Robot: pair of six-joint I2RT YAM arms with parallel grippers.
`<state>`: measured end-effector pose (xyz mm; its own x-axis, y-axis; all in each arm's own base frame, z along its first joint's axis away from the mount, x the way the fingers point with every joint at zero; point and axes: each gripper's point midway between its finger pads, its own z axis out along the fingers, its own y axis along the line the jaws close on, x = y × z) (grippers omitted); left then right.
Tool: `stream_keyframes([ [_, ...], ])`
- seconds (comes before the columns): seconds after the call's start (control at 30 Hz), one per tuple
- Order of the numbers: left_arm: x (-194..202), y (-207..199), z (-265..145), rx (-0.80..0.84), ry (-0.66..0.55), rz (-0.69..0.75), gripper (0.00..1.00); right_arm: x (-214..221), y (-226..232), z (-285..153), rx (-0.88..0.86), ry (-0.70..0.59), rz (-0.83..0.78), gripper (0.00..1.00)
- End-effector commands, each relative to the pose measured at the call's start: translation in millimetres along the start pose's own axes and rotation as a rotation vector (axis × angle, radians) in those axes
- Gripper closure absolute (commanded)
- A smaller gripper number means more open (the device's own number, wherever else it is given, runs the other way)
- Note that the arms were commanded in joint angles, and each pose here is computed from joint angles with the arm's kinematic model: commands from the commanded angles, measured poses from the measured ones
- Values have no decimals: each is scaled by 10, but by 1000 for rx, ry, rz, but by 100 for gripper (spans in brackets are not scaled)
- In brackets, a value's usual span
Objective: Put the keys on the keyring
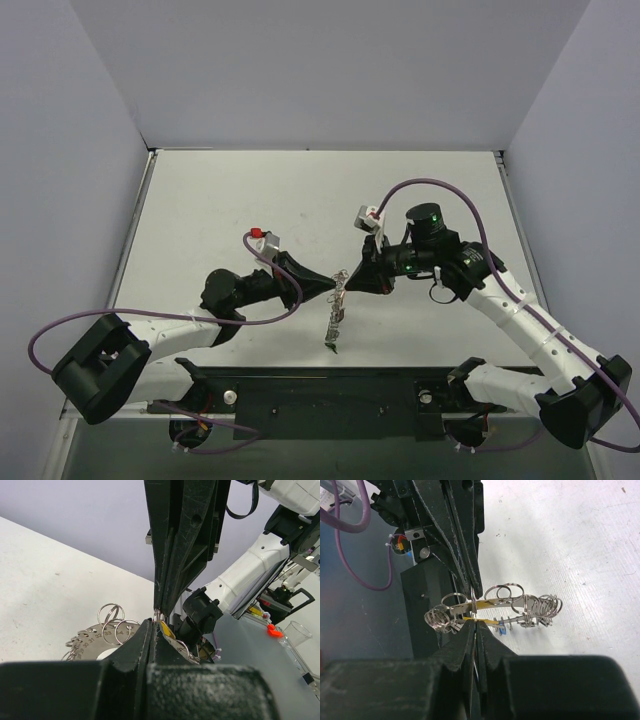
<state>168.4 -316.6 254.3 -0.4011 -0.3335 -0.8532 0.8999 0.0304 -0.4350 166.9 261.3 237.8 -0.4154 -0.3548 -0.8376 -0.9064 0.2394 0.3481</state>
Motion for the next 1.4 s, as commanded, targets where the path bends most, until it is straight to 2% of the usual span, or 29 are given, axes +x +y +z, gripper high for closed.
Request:
stream_keyframes([
  [0.0, -618, -401, -11, 152, -238, 190, 100, 102, 54, 80, -32, 26, 25, 100],
  [0.5, -613, -408, -14, 158, -232, 191, 100, -3, -19, 106, -15, -20, 29, 100],
  [0.83, -577, -429, 10, 180, -211, 178, 100, -297, 109, -21, -89, -104, -47, 71],
  [0.97, -575, -437, 14, 191, -211, 173, 100, -282, 108, 8, -98, -101, -75, 63],
  [1.37, -594, -476, 0, 205, -224, 175, 100, -126, -9, 103, -37, -52, -48, 67],
])
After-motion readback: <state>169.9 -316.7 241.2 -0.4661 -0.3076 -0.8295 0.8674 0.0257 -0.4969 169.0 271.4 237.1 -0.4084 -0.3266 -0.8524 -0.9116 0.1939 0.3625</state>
